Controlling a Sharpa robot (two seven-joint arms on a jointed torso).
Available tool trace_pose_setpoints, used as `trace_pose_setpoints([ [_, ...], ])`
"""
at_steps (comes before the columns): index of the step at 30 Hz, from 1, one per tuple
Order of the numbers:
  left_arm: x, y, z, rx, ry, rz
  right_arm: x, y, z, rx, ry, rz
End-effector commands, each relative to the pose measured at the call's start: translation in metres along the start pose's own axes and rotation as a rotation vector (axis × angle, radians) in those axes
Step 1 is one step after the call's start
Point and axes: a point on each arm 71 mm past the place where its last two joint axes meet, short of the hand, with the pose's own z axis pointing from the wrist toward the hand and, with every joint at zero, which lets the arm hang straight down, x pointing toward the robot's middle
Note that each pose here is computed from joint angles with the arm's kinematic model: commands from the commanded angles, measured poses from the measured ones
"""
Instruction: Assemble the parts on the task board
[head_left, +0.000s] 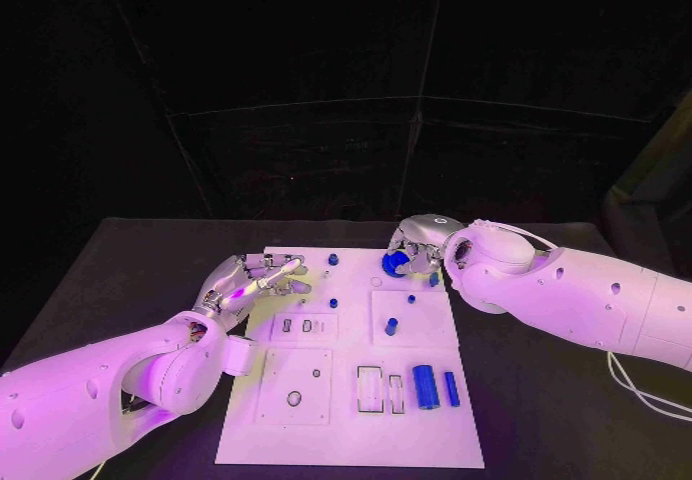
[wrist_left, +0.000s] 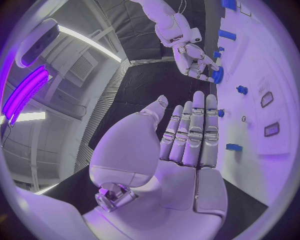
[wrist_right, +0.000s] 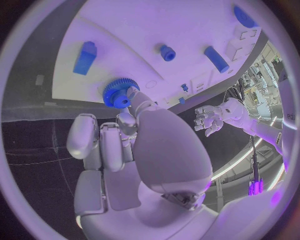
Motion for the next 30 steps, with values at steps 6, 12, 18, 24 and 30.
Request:
trace_pose_setpoints([
  [6,0.0009,-0.0014,-0.0007,0.0,0.015,-0.002,-0.013,0.025,-0.004,-0.076,-0.137,0.039],
  [12,0.0015,-0.002,-0.0014,0.0,0.018,-0.003,-0.015,0.045,-0.003,-0.114,-0.167,0.048],
  [18,0.0019,-0.0029,-0.0018,0.001,0.02,-0.004,-0.014,0.071,0.005,-0.161,-0.166,0.053],
  [24,0.0022,-0.004,-0.0018,0.004,0.021,-0.004,-0.009,0.09,0.016,-0.187,-0.14,0.051],
  [30,0.0027,-0.0046,-0.0017,0.005,0.022,-0.004,-0.002,0.102,0.027,-0.198,-0.105,0.041],
])
